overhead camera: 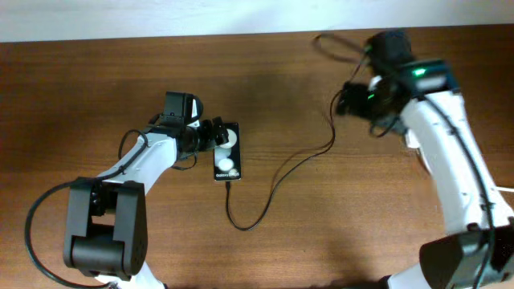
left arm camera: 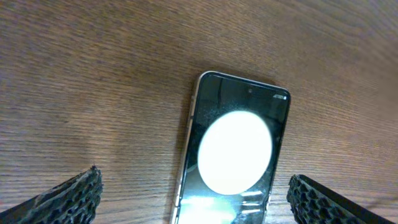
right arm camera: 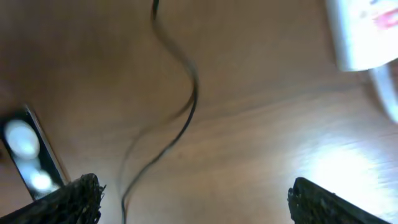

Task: Plug charger to phone and switch on socket
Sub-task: 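Move the right gripper over to the white power strip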

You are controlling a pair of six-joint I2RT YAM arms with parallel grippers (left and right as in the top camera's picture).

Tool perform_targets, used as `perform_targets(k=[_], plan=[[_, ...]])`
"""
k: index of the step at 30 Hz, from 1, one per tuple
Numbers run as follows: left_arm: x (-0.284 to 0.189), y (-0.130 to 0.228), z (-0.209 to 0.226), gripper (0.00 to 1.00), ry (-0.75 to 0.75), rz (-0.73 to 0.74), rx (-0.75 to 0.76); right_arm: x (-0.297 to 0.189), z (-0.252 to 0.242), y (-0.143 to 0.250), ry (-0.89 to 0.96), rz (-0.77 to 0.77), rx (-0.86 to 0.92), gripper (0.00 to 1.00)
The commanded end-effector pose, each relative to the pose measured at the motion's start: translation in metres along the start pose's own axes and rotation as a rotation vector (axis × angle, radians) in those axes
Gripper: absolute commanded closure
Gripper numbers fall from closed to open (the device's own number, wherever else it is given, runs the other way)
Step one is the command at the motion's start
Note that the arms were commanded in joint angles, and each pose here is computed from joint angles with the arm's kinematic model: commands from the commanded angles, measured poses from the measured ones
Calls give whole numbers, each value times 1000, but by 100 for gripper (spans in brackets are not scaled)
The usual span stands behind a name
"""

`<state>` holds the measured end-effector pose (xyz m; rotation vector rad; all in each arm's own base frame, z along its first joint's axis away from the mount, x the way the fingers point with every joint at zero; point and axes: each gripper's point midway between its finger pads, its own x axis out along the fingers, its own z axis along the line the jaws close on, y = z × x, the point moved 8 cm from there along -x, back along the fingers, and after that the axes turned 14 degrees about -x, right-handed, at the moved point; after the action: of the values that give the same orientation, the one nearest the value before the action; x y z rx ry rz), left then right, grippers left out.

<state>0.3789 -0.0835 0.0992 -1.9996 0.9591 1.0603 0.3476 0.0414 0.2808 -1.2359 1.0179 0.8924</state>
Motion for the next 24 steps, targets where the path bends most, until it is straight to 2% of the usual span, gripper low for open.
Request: perform_targets(k=[1,5,12,24], plan=[[-1,-4,-3,1,4,-11,-7,-33,-54,-18,82,-81,144,2],[-1,-4,-3,1,4,-11,-7,-28,-107,-21,137,-64,286,1],[-1,-3,-3,1,4,-11,-5,10,-185,-18,207,42,480,1],[-1,-4,-2,1,4,-12,-8,106,-214,-40,216,102,514,1]])
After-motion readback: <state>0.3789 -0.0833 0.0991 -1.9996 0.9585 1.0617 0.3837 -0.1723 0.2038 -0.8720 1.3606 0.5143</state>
